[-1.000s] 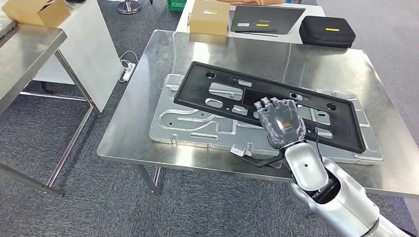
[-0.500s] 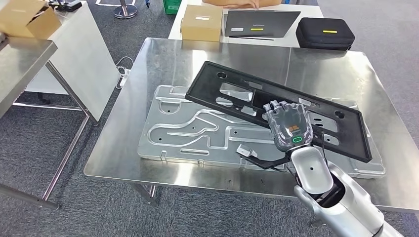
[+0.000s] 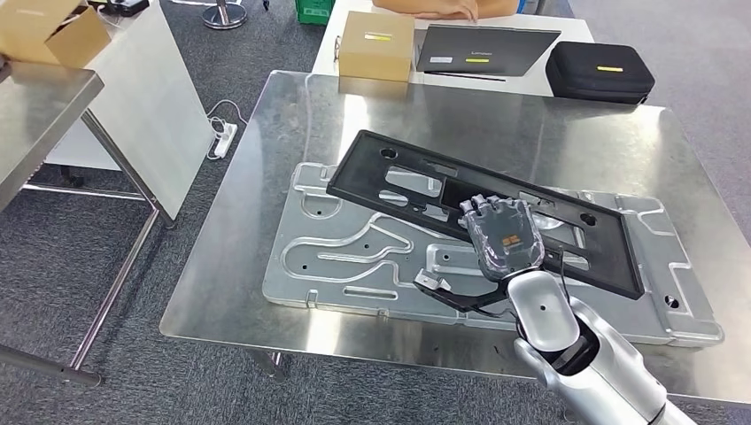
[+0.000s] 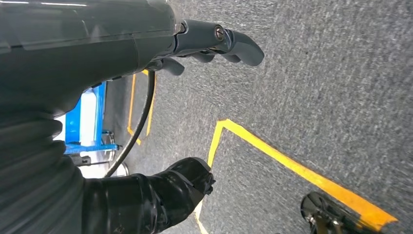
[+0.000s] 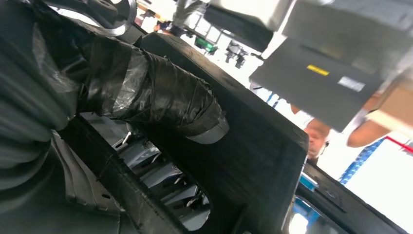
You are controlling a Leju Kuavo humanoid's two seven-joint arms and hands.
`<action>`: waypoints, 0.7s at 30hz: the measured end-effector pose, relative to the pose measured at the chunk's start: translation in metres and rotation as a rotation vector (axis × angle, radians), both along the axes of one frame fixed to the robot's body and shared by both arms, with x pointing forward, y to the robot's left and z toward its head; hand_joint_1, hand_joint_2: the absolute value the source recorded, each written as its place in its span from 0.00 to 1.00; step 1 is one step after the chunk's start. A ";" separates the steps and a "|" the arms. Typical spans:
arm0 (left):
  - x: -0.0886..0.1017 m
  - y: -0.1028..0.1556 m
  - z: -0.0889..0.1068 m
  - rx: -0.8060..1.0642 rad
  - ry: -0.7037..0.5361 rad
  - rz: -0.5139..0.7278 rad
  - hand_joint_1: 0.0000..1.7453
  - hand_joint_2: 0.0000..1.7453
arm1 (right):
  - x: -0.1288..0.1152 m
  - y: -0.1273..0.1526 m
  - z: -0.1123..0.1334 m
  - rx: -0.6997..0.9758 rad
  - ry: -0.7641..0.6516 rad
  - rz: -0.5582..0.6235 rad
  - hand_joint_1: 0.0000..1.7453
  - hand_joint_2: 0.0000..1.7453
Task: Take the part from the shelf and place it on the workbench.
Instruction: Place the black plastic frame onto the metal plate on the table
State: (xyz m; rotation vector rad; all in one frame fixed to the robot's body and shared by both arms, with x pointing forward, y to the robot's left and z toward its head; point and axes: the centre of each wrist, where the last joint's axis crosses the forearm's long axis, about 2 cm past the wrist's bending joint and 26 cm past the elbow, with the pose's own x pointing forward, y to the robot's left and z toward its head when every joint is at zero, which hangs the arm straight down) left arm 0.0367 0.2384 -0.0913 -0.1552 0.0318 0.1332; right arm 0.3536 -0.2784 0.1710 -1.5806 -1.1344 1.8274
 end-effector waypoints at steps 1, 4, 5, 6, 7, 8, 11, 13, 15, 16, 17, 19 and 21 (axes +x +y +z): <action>0.000 0.000 0.000 0.001 0.000 0.000 0.00 1.00 | 0.000 0.000 -0.002 0.000 0.007 0.000 1.00 1.00; 0.000 0.000 0.001 0.003 0.006 -0.003 0.00 1.00 | 0.002 0.001 -0.005 0.001 0.025 0.009 1.00 1.00; 0.000 0.000 0.001 0.003 0.010 -0.006 0.00 1.00 | 0.003 0.002 -0.006 0.003 0.030 0.014 1.00 1.00; 0.000 0.000 0.001 0.003 0.014 -0.009 0.00 1.00 | 0.004 0.003 -0.008 0.006 0.035 0.018 1.00 1.00; 0.000 0.000 0.002 0.004 0.016 -0.014 0.00 1.00 | 0.006 0.004 -0.010 0.009 0.040 0.020 1.00 1.00; 0.000 0.001 0.002 0.007 0.017 -0.019 0.00 1.00 | 0.008 0.005 -0.013 0.012 0.046 0.019 1.00 1.00; 0.001 0.005 0.004 0.022 0.010 -0.038 0.00 1.00 | 0.015 0.012 -0.021 0.024 0.069 0.004 1.00 1.00; 0.001 0.006 0.005 0.033 0.005 -0.042 0.00 1.00 | 0.020 0.016 -0.028 0.028 0.092 -0.010 1.00 1.00; 0.000 0.007 0.005 0.040 0.003 -0.036 0.00 1.00 | 0.021 0.021 -0.037 0.032 0.125 -0.017 1.00 1.00; -0.001 0.007 0.005 0.043 0.003 -0.032 0.00 1.00 | 0.021 0.024 -0.042 0.034 0.141 -0.018 1.00 1.00; -0.001 0.007 0.006 0.046 0.000 -0.029 0.00 1.00 | 0.020 0.026 -0.046 0.036 0.154 -0.019 1.00 1.00; 0.000 0.007 0.007 0.050 -0.006 -0.024 0.00 1.00 | 0.020 0.030 -0.051 0.039 0.172 -0.021 1.00 1.00; 0.001 0.006 0.007 0.050 -0.012 -0.021 0.00 1.00 | 0.021 0.033 -0.054 0.041 0.184 -0.021 1.00 1.00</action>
